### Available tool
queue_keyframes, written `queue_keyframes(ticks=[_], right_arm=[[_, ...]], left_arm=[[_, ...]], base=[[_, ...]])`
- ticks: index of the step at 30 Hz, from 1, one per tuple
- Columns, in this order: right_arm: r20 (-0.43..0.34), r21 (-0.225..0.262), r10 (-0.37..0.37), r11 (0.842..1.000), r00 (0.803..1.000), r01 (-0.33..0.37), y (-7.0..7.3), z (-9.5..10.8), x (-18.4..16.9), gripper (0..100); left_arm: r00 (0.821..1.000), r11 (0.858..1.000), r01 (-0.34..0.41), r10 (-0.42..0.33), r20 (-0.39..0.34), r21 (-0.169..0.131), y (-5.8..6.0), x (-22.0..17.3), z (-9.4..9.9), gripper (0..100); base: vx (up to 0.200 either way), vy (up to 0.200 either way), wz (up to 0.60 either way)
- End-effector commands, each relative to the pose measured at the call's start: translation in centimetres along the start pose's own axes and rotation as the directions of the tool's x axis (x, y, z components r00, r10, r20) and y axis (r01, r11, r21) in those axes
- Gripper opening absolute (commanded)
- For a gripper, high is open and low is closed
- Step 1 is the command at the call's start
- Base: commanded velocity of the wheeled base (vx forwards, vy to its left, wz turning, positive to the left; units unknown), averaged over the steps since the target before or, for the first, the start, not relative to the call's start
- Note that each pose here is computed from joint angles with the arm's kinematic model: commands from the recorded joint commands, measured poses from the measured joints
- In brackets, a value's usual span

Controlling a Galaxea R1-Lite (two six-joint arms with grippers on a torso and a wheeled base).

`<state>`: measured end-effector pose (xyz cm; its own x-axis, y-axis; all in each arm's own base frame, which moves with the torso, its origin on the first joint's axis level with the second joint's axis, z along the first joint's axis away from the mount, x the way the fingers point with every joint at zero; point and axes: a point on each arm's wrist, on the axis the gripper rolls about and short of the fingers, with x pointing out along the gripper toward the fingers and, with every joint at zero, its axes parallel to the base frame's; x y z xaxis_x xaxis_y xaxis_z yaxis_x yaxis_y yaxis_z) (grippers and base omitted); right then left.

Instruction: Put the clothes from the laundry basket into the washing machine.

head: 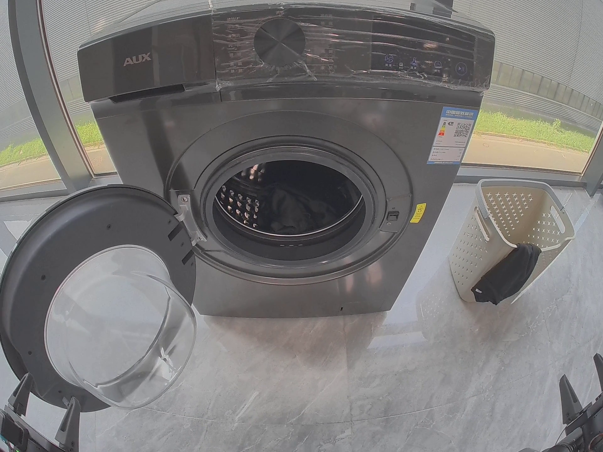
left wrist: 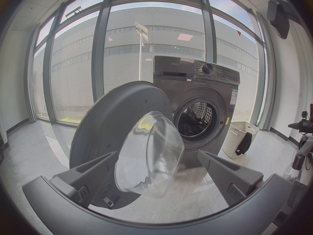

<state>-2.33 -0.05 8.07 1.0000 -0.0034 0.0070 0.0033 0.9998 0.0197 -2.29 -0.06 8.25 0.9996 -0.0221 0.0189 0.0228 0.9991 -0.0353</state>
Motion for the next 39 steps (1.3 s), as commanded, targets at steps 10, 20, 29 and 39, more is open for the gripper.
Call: queue_keyframes(ticks=[10, 20, 29, 39], right_arm=[[-0.005, 0.0, 0.0, 1.0, 1.0, 0.0, -0.01, -0.51, 0.04, 100], [-0.005, 0.0, 0.0, 1.0, 1.0, 0.0, -0.01, -0.51, 0.04, 100], [-0.005, 0.0, 0.0, 1.0, 1.0, 0.0, -0.01, -0.51, 0.04, 100], [-0.005, 0.0, 0.0, 1.0, 1.0, 0.0, -0.01, -0.51, 0.04, 100]], left_arm=[[1.0, 1.0, -0.021, 0.021, 0.022, -0.019, 0.05, -0.12, -0.03, 100], [0.999, 0.999, -0.039, 0.04, 0.022, -0.031, 0.09, -0.12, -0.02, 100], [0.999, 0.999, -0.036, 0.037, 0.021, -0.014, 0.08, -0.12, -0.04, 100], [0.999, 0.999, -0.049, 0.049, 0.023, -0.009, 0.11, -0.11, -0.05, 100]], base=[[0.0, -0.2, 0.0], [0.0, -0.2, 0.0], [0.0, -0.2, 0.0], [0.0, -0.14, 0.0]])
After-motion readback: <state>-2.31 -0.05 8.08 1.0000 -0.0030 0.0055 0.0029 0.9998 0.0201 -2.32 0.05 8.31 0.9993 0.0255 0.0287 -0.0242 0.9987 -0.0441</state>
